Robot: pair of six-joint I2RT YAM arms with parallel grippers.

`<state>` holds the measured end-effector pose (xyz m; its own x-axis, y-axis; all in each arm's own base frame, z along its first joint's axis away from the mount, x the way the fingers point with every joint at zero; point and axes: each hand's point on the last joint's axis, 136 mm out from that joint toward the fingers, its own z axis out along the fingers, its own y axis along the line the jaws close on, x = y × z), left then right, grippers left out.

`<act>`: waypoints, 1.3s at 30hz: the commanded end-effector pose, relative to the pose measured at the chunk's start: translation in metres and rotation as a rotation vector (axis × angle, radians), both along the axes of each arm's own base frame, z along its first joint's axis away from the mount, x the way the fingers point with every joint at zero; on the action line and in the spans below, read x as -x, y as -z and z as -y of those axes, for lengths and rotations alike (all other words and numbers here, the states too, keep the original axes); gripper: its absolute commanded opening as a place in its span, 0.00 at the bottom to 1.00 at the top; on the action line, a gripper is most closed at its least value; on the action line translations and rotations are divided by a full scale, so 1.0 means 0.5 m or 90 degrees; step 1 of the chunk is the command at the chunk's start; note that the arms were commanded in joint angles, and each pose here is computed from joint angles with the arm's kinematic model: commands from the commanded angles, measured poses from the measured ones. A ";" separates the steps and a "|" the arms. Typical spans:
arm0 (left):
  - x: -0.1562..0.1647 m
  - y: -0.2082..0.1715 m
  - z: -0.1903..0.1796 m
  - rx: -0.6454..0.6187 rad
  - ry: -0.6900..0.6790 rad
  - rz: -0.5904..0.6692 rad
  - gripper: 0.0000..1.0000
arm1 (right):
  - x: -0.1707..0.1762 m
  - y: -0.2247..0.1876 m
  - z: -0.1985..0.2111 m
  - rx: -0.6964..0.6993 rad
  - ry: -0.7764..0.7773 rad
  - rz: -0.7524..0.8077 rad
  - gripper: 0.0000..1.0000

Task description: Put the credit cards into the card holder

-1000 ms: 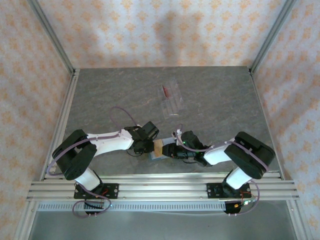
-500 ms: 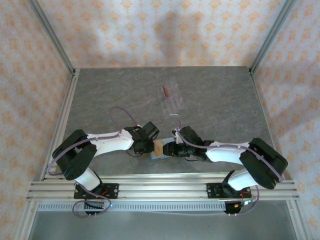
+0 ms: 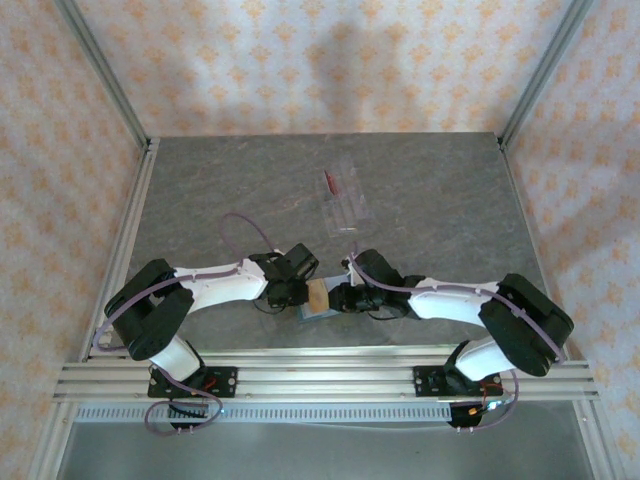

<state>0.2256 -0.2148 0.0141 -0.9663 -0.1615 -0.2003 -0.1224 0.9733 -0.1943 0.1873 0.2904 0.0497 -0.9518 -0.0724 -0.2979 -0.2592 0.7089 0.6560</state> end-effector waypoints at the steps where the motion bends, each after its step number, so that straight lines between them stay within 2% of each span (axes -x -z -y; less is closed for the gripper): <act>1: 0.036 0.049 -0.004 -0.018 0.022 -0.045 0.16 | -0.015 -0.014 -0.004 0.014 0.000 0.026 0.10; 3: 0.036 0.048 -0.004 -0.018 0.022 -0.044 0.16 | -0.019 -0.012 -0.001 0.024 0.002 0.028 0.01; 4: 0.036 0.047 -0.004 -0.017 0.022 -0.043 0.16 | -0.020 -0.010 0.000 0.031 0.002 0.028 0.00; 16: 0.037 0.049 -0.006 -0.020 0.023 -0.044 0.16 | -0.037 0.014 0.006 0.068 0.004 0.025 0.00; 39: 0.038 0.052 -0.005 -0.016 0.020 -0.044 0.15 | -0.036 -0.009 -0.059 -0.020 -0.019 0.006 0.00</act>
<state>0.2255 -0.2146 0.0140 -0.9663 -0.1619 -0.2003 -0.1229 0.9733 -0.1939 0.2002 0.3078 0.0453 -0.9518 -0.1021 -0.2891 -0.2730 0.7115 0.6475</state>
